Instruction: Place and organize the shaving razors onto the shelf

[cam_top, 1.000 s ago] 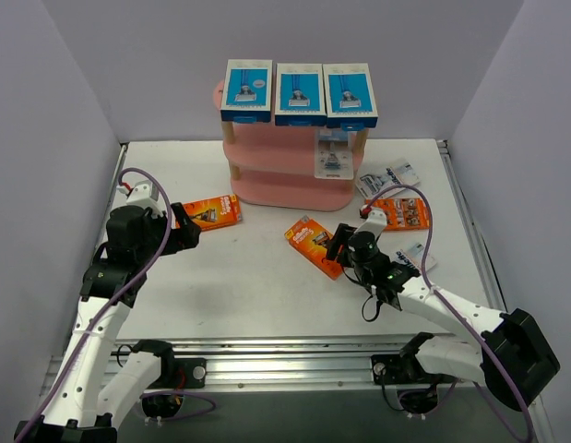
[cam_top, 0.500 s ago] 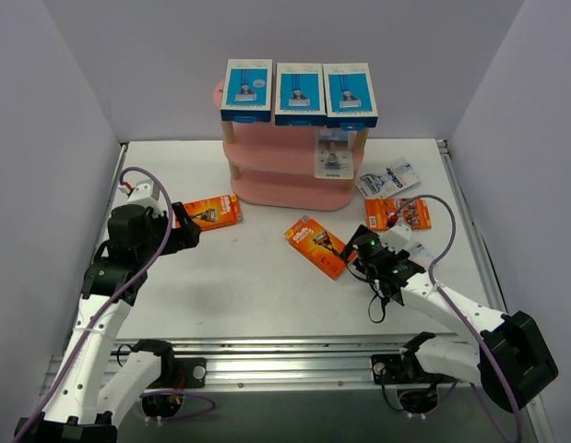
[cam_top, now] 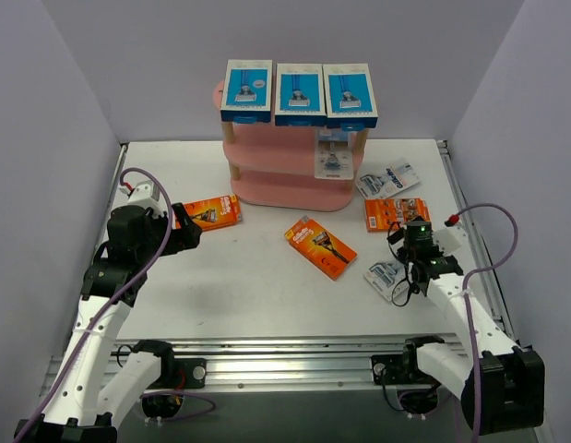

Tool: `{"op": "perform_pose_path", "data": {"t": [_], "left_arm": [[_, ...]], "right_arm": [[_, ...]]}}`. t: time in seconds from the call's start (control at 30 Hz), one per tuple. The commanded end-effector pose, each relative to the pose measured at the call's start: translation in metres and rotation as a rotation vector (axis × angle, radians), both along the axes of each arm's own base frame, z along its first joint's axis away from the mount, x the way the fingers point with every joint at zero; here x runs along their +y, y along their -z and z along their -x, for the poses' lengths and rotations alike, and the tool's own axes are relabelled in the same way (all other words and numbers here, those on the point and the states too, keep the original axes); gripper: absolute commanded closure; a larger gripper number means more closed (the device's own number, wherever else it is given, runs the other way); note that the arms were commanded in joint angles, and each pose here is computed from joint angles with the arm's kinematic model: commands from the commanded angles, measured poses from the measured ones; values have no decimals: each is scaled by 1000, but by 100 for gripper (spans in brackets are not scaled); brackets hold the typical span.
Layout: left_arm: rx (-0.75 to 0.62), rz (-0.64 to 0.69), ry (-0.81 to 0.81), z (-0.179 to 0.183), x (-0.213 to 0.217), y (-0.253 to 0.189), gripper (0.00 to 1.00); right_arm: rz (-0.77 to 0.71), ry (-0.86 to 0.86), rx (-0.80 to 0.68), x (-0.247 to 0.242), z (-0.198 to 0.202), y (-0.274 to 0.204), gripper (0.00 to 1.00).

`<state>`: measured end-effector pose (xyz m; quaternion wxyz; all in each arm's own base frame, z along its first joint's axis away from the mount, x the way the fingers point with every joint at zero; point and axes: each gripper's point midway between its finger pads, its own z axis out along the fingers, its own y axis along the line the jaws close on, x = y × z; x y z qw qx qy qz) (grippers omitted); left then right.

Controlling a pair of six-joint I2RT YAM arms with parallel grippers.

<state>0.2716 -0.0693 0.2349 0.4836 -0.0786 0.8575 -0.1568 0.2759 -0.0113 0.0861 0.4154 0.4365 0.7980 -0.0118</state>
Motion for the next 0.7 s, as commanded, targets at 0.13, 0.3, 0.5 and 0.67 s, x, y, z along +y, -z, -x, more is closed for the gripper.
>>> {"op": "perform_pose_path", "data": {"t": [0.13,0.3,0.5,0.67], "left_arm": [[-60,17,33,-1,-5,-18,6],[-60,17,36,0,-6,-18,6],[-64,22,45,0,-7,-19,6],[-63,23,47,0,-8,-19,6]], "right_arm": [[-130,101,114,-34,19,33,0],[-201,70,139,-31,15,54,1],[-246,25,154,-21,12,70,2],[-311,-22,152,-6,11,89,4]]}}
